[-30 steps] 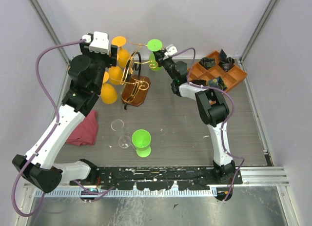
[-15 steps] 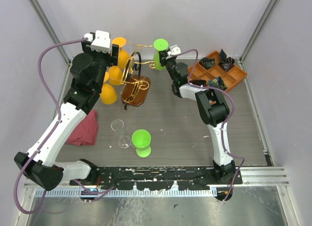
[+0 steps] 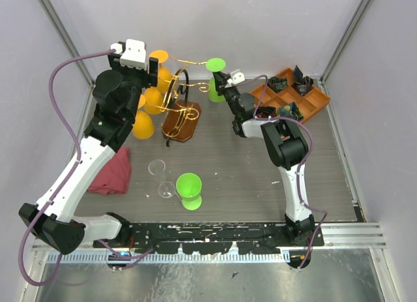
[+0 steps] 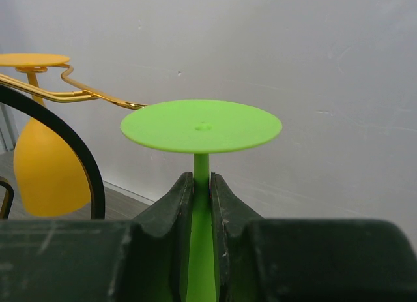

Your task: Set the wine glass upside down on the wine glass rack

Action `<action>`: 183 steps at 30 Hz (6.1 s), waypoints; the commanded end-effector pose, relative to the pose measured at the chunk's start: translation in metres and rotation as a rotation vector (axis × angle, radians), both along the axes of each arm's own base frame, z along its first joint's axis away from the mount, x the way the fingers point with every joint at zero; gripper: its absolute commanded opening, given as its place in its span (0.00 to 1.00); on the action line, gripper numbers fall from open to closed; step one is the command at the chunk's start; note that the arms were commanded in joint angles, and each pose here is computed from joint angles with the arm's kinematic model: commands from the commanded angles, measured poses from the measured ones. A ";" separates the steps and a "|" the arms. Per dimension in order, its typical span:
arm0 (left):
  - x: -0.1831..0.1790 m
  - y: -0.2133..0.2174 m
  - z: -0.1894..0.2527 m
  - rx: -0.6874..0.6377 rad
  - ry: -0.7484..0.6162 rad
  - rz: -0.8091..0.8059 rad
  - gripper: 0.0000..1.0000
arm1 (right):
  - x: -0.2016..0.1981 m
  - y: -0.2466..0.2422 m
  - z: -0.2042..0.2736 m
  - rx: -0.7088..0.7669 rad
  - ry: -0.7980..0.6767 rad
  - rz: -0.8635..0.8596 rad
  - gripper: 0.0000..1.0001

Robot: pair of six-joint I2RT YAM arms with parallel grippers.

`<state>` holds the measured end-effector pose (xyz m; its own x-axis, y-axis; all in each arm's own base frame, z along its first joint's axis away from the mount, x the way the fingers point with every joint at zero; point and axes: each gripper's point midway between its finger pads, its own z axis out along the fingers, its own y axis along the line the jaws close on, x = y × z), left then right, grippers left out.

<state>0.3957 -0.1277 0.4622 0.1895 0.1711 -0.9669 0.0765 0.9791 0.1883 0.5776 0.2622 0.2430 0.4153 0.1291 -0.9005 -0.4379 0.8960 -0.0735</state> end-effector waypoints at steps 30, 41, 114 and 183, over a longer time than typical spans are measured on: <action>-0.005 0.003 -0.002 -0.060 0.016 0.002 0.79 | -0.054 -0.004 0.043 -0.020 -0.120 -0.040 0.46; -0.023 0.000 -0.007 -0.055 0.064 -0.063 0.81 | -0.086 -0.030 0.046 -0.027 -0.080 -0.087 0.67; -0.222 -0.129 -0.291 0.621 1.083 -0.699 0.00 | -0.196 -0.201 0.201 0.050 0.387 -0.575 0.94; -0.147 -0.163 0.077 0.087 -0.725 -0.422 0.00 | -0.263 -0.028 0.292 0.941 0.589 0.881 0.68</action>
